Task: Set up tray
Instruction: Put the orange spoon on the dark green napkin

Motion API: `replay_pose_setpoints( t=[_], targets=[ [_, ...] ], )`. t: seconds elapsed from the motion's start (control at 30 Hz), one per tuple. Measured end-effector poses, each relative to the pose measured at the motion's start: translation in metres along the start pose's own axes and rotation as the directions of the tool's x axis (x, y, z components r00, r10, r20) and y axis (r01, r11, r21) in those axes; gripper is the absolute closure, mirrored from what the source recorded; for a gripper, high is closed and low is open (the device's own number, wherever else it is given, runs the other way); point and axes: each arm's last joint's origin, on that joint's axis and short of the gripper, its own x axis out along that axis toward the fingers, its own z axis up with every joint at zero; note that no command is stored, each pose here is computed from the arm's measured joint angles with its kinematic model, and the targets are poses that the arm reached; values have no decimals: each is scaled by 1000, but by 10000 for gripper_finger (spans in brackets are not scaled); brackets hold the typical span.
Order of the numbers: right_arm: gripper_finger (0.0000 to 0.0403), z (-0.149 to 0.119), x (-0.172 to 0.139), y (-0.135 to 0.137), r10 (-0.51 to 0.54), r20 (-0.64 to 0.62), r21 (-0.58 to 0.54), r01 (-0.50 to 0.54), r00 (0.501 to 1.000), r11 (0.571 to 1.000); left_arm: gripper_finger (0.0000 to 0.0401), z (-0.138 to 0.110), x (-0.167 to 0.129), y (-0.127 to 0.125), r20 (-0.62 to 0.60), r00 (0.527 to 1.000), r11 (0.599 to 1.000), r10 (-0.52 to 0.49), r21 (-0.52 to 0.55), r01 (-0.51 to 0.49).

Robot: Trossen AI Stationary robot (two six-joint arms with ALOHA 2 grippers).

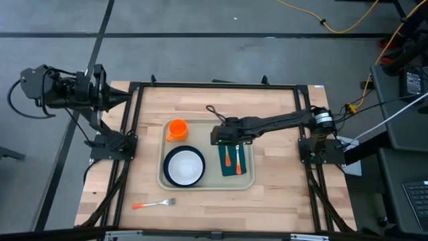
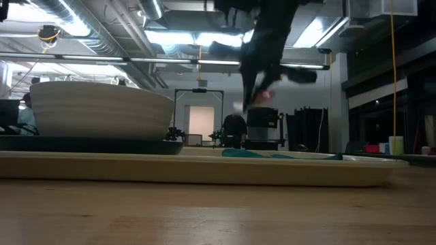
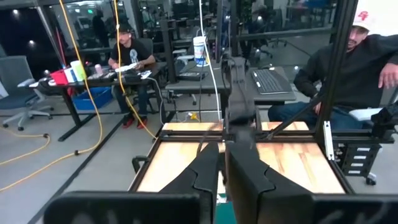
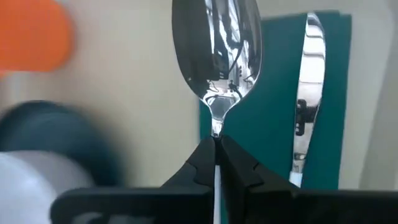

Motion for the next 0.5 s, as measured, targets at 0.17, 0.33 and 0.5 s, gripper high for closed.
replay_pose_setpoints(
  t=[0.17,0.33,0.5],
  targets=[
    [394,-1,37,0,-81,-7,-3,81,997,997,374,0,0,0,-1,1000,1000,0,9,0],
    [393,-3,51,0,-104,-9,-14,104,994,994,373,-1,0,0,-4,1000,1000,0,14,0],
    [395,-5,55,-3,-140,-11,-54,140,990,989,377,-1,0,0,-5,1000,1000,0,14,0]
  ],
)
